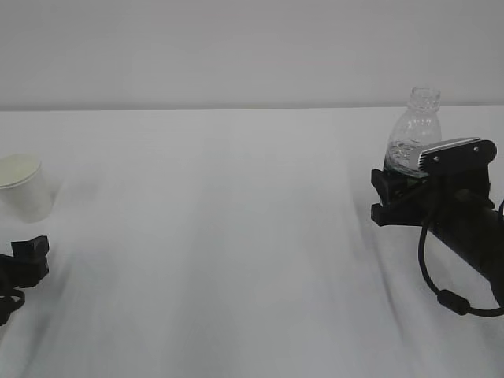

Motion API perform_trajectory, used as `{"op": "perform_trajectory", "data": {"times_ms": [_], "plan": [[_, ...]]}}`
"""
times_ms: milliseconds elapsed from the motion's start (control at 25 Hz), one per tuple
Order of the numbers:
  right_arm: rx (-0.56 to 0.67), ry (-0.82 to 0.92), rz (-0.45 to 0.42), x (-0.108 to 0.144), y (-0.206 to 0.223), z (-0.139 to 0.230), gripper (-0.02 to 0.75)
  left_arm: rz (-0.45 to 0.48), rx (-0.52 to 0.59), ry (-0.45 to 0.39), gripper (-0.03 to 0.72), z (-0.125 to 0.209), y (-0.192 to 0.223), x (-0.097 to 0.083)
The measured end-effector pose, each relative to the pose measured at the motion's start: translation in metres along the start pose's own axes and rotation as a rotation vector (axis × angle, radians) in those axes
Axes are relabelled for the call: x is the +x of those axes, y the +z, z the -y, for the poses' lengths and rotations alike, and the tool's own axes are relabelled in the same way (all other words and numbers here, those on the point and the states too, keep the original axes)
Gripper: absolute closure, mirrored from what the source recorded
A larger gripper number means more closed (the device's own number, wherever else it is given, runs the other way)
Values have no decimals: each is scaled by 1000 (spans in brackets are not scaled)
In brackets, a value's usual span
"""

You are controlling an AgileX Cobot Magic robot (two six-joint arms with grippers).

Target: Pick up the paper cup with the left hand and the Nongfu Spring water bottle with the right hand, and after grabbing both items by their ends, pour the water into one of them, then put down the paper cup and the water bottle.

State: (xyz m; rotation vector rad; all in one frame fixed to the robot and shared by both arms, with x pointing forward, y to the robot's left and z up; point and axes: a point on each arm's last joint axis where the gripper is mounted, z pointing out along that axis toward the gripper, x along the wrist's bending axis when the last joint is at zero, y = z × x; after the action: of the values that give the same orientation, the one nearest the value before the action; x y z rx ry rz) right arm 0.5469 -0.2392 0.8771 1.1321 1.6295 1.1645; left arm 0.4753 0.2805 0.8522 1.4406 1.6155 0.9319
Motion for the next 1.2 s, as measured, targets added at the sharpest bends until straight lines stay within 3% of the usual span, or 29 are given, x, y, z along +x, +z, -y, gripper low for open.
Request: {"op": "perform_trajectory", "data": {"times_ms": [200,520,840,1200], "plan": [[2,0,0,0,0,0,300,-3,-7,-3,152,-1,2,0],[2,0,0,0,0,0,300,-4,-37,-10,77,-7,8,-2],[14,1,-2,1,-3,3,300,-10,-35,-13,70,-7,8,-1],[18,1,-3,1,-4,4,300,-81,-76,-56,79,-15,17,3]]}}
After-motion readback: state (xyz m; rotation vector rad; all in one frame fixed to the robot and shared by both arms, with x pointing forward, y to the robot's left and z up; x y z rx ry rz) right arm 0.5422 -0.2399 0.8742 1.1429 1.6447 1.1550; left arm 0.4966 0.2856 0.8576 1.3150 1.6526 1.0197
